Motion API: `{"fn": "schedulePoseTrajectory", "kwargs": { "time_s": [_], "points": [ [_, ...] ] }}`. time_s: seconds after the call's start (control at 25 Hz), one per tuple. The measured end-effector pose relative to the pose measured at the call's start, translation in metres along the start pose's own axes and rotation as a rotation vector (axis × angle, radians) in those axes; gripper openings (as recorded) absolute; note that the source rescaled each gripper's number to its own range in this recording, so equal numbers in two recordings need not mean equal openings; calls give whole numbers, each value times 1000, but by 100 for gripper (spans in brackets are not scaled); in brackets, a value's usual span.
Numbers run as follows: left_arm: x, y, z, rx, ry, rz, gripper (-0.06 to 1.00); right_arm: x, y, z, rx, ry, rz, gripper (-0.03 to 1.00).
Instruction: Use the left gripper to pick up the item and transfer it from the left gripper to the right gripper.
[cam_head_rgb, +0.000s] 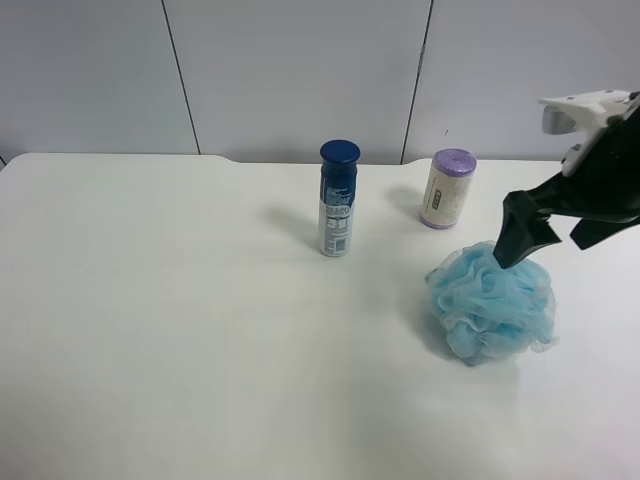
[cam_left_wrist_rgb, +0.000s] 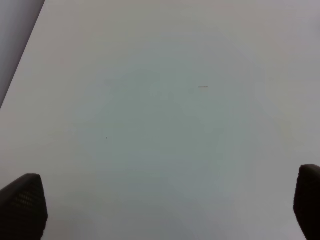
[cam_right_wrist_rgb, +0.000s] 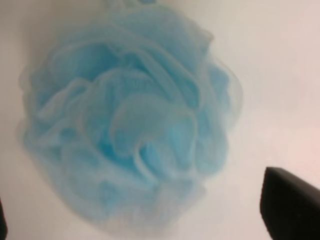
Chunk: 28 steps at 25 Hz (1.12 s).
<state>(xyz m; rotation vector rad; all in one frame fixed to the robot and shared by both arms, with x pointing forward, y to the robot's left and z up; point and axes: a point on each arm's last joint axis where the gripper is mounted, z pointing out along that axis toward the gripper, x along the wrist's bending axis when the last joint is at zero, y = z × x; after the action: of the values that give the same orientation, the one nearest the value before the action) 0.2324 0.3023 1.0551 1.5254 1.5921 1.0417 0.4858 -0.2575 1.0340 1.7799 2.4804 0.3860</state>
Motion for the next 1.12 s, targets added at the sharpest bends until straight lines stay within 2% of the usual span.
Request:
{"fn": "schedulePoseTrajectory", "kwargs": {
  "time_s": [0.32, 0.6, 0.88, 1.12],
  "points": [
    [0, 0, 0, 0, 0, 0, 100, 22, -48, -78, -175, -29, -39, 100],
    [0, 0, 0, 0, 0, 0, 100, 43, -117, -123, -404, -64, -53, 100],
    [0, 0, 0, 0, 0, 0, 100, 55, -190, -111, -567, -89, -44, 100],
    [0, 0, 0, 0, 0, 0, 100, 60, -230, -89, -673, -96, -25, 100]
  ]
}}
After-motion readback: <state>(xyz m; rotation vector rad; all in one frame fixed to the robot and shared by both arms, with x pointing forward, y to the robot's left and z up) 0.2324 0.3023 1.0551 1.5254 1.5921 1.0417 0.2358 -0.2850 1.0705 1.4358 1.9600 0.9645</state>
